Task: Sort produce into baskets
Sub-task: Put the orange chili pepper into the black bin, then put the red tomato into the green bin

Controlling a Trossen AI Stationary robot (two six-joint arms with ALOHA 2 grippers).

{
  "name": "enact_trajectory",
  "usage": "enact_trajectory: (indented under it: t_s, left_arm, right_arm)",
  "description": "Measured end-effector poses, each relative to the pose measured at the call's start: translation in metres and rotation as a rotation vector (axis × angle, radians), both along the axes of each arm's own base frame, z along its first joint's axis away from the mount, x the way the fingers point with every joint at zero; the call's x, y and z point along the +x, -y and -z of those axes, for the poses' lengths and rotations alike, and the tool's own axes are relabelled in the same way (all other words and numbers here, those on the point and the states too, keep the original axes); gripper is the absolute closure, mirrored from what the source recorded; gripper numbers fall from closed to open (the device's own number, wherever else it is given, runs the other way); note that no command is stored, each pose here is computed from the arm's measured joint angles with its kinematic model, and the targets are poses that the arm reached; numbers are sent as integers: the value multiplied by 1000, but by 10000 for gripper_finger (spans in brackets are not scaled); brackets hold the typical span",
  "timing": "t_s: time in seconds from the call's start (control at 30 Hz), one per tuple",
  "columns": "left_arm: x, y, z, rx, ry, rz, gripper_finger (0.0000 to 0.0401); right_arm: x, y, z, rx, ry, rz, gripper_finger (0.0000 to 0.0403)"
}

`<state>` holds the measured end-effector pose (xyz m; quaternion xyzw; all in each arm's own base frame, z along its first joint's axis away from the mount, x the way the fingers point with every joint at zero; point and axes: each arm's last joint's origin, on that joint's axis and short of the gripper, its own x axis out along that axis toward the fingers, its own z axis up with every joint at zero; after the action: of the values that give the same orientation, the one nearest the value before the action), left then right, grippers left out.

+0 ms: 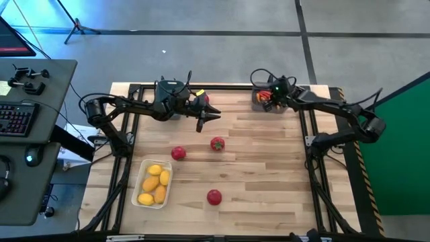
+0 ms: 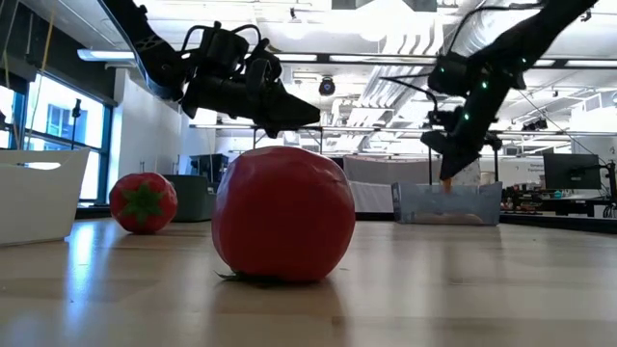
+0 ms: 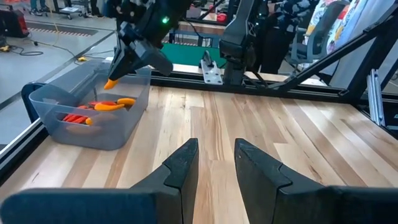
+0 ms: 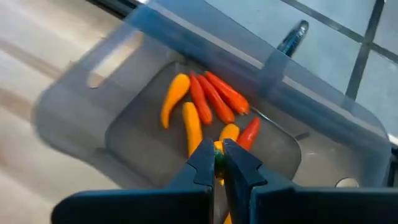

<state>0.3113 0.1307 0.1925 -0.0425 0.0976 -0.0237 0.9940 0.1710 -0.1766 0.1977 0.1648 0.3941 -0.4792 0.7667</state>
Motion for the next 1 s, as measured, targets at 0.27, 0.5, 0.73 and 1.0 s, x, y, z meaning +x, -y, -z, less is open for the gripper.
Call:
enact_trajectory:
  t_s: [0.27,0.5,0.73,1.0]
  left_arm:
    - [0,0,0,0,0,0,309]
    - [-5,-7,5,-7,-49,-17,309]
    - [-25,-47,9,-115,-149,-162,323]
    - [-23,-66,-8,115,-547,-345,327]
  right_arm:
    - [-15,0,22,19,11,72,361]
    - [-13,1,20,13,16,66,275]
    - [-2,3,5,-23,53,39,195]
    - [12,-6,1,-53,83,-34,176]
